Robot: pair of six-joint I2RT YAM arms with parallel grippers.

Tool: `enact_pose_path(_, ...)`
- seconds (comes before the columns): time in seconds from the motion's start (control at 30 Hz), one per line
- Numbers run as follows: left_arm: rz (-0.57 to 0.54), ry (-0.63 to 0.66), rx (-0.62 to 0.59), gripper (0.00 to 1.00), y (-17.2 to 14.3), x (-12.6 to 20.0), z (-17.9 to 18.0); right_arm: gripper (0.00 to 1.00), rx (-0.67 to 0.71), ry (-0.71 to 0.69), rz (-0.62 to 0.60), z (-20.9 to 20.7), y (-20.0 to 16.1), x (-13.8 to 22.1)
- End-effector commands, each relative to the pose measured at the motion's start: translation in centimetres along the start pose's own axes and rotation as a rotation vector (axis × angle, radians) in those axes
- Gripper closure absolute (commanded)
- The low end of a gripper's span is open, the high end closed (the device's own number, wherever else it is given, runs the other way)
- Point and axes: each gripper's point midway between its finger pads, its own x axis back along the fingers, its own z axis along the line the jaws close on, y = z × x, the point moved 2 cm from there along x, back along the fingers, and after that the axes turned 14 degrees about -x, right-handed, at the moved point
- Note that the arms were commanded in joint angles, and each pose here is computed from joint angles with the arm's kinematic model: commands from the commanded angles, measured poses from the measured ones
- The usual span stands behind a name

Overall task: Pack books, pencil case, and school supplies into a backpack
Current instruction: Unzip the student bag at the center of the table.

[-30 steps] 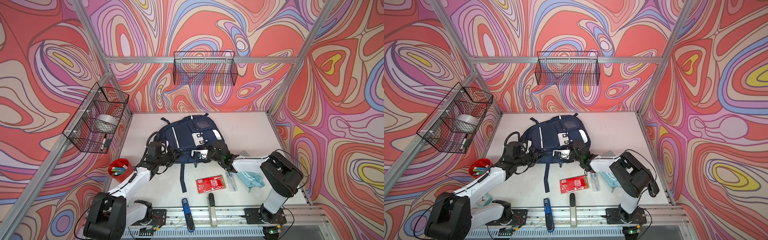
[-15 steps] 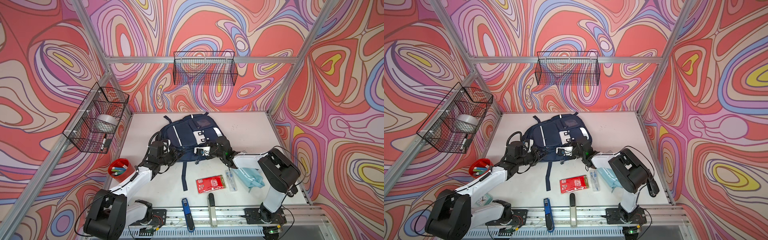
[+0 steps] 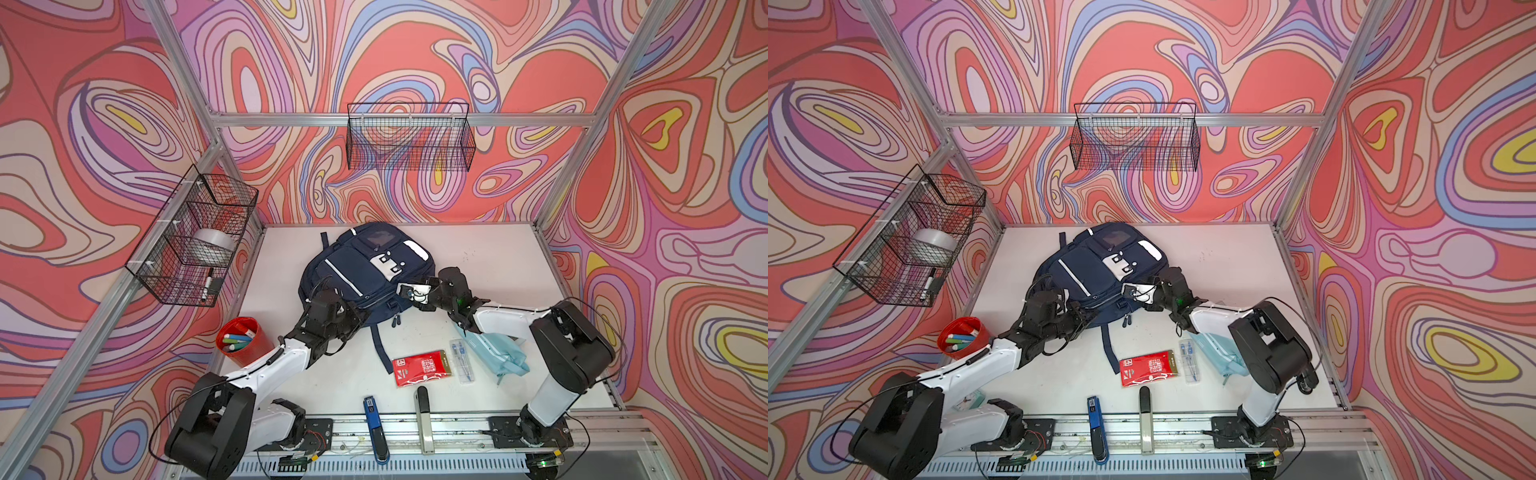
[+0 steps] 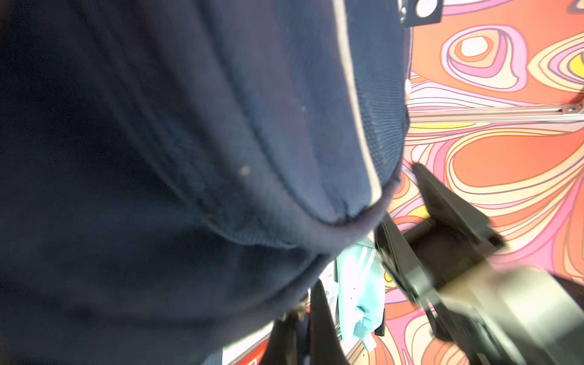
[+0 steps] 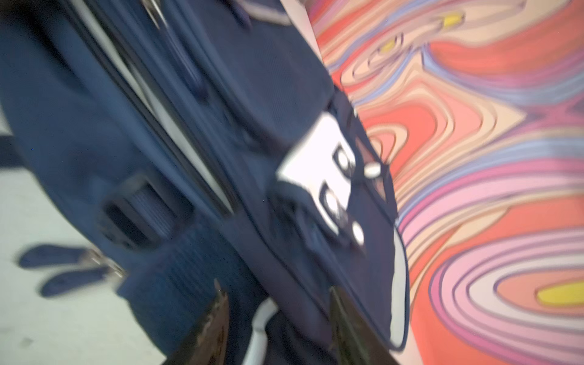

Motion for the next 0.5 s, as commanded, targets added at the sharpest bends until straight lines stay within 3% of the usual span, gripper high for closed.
enact_pose_path(0.0, -0.03, -0.057, -0.002, 1.0, 0.9, -0.5, -1.9, 0.46, -0.026, 0.052, -0.007, 2.7, 2.9, 0.4)
enact_pose_path(0.13, -0.047, -0.096, -0.02, 1.0, 1.8, -0.1, -3.8, 0.42, -0.024, 0.139, -0.024, 4.4, 3.6, -0.6)
enact_pose_path(0.17, -0.051, -0.092, -0.025, 1.0, 1.9, 0.2, -3.9, 0.37, -0.001, 0.155, -0.012, 4.7, 3.4, -1.0)
enact_pose_path(0.47, -0.064, -0.095, -0.02, 1.0, 1.7, 1.1, -3.9, 0.37, 0.076, 0.229, -0.038, 6.8, 4.4, -4.0)
